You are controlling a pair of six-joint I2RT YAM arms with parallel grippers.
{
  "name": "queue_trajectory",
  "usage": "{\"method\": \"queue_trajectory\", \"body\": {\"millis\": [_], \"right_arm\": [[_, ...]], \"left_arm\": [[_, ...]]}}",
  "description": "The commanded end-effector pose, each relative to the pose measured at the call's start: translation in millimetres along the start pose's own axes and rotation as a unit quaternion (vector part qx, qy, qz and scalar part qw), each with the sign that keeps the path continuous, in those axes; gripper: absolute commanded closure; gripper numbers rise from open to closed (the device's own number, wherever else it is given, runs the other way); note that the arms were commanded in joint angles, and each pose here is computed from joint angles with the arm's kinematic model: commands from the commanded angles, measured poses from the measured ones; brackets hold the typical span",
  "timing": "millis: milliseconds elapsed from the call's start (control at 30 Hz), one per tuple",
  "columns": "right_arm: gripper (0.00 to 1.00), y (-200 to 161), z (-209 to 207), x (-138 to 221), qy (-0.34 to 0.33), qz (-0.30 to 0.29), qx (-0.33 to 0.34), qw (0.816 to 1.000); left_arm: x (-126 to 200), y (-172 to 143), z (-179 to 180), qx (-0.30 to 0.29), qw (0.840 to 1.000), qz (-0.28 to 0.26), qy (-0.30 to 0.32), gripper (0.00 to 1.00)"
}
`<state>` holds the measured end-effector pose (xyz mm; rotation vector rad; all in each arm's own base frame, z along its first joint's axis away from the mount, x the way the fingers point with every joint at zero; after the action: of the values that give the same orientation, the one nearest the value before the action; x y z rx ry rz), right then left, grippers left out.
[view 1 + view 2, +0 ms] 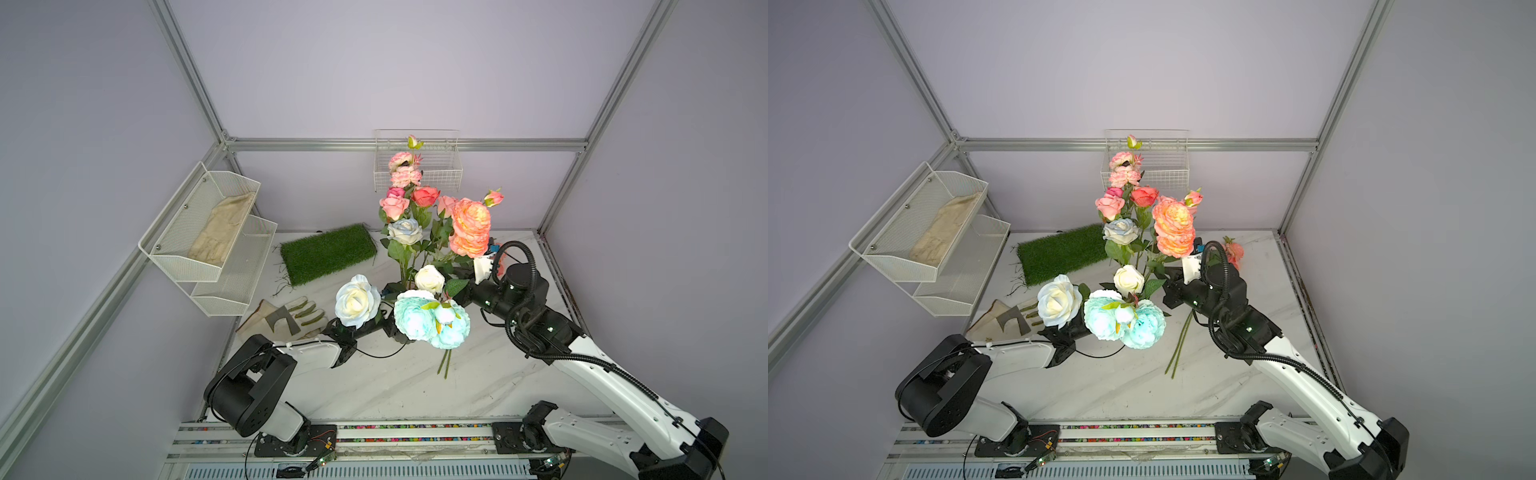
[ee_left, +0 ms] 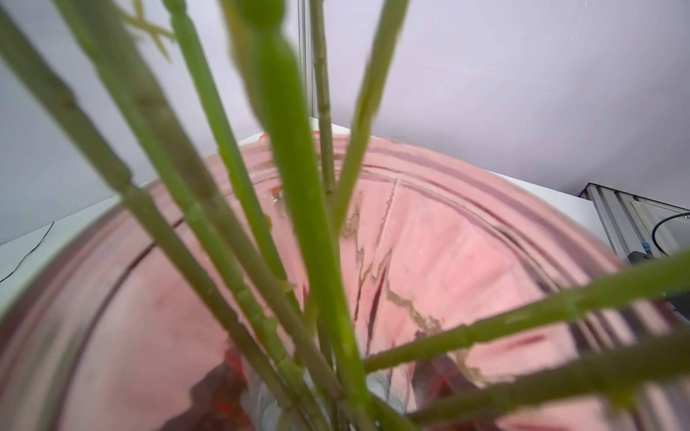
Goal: Pick out pink flowers from the vase
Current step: Pick up the flower from the vase, then place the flower at the center of the board.
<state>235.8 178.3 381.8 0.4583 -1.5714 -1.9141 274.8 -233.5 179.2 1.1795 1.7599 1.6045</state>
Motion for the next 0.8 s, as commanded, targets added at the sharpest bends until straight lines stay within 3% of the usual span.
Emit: {"method": "queue_trajectory", "body": {"millis": [0,133,333,433,533,667,767], "right_arm": [[1.00,24.7,-17.2,27.6,-0.124,-0.022,0.009,0.992],[1.00,45.7,-45.5,56.7,-0.296,-0.029,-0.003,0.955],[1.00,36.7,-90.1,74.5,-0.423,0.011,-0.061,0.904],[1.00,20.3,-120.0,77.5,-0.428,0.035,-0.108,0.896],[1.00,-2.4,-144.4,65.3,-0.399,0.087,-0.142,0.902],[1.00,-46.7,-164.2,36.7,-0.355,0.189,-0.141,0.905],[1.00,-79.2,-178.6,24.8,-0.355,0.235,-0.136,0.895]], "left_arm": [[0.0,-32.0,4.8,0.064,0.995,0.074,0.006,1.00],[0.7,-32.6,6.1,0.064,0.995,0.074,0.009,1.00],[1.5,-32.5,5.6,0.065,0.995,0.074,0.008,1.00],[1.3,-31.9,5.2,0.065,0.995,0.075,0.007,1.00],[1.4,-31.4,5.4,0.064,0.995,0.076,0.006,1.00],[1.2,-31.3,5.7,0.063,0.995,0.076,0.005,1.00],[1.5,-31.1,4.9,0.063,0.995,0.076,0.004,1.00]]}}
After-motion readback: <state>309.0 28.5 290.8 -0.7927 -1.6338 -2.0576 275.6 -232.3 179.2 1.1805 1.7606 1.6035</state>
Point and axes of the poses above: each gripper's point midway between its finger pads, its own x axis back along the fingers, its own z axis along the line the jaws close on, y = z × x, the point moved 7 cm from there along x, back along the fingers, and after that the axes turned 8 degrees about x, right-handed, at the moved point
